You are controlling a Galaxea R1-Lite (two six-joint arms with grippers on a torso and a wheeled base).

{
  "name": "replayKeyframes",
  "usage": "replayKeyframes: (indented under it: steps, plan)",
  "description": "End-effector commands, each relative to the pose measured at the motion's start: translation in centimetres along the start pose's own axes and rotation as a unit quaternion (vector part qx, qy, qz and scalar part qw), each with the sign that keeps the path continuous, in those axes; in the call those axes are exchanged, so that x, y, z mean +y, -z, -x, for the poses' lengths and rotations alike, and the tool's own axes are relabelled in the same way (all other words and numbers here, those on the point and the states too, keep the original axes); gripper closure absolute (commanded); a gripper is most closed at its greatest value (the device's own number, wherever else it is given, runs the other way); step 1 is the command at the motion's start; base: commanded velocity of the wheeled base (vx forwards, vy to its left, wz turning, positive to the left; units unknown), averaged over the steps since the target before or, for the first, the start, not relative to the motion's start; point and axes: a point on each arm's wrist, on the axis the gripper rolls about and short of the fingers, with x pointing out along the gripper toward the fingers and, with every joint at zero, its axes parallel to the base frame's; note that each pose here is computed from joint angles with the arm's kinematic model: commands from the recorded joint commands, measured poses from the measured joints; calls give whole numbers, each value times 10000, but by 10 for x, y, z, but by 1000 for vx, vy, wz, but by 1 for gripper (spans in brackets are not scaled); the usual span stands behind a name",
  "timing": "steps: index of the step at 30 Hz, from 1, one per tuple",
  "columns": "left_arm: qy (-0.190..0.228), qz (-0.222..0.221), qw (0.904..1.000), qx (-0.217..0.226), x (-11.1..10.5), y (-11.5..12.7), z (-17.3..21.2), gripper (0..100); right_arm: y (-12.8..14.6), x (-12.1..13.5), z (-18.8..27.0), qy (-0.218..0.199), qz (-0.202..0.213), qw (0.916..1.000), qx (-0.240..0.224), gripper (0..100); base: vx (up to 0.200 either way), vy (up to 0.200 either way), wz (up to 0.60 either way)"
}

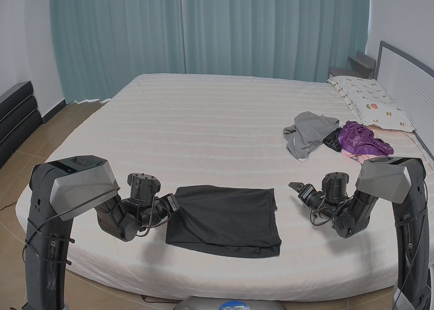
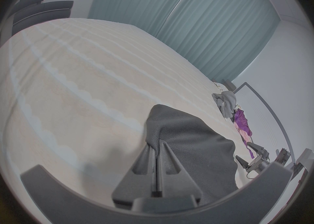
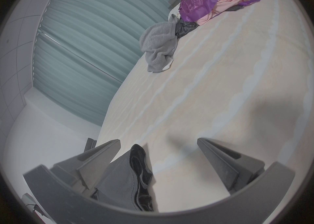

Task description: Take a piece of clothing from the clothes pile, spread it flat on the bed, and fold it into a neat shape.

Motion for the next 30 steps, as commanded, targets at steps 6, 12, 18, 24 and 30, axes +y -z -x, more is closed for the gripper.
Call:
replayKeyframes:
  steps: [6,12,18,24,30]
  plan:
    - [-15,11,10000,-2,2,0,0,100,0,0,0,-1,-2,10000,2,0,0,200,0]
    - [-9,11,10000,2,2,0,0,100,0,0,0,-1,-2,10000,2,0,0,200,0]
    - [-16,7,10000,-3,3,2,-3,100,0,0,0,-1,-2,10000,2,0,0,200,0]
    - [-24,7,10000,-19,3,3,-5,100,0,0,0,-1,-2,10000,2,0,0,200,0]
    - [-21,-2,10000,-26,2,4,-6,100,0,-1,0,5,36,10000,6,0,0,67,0]
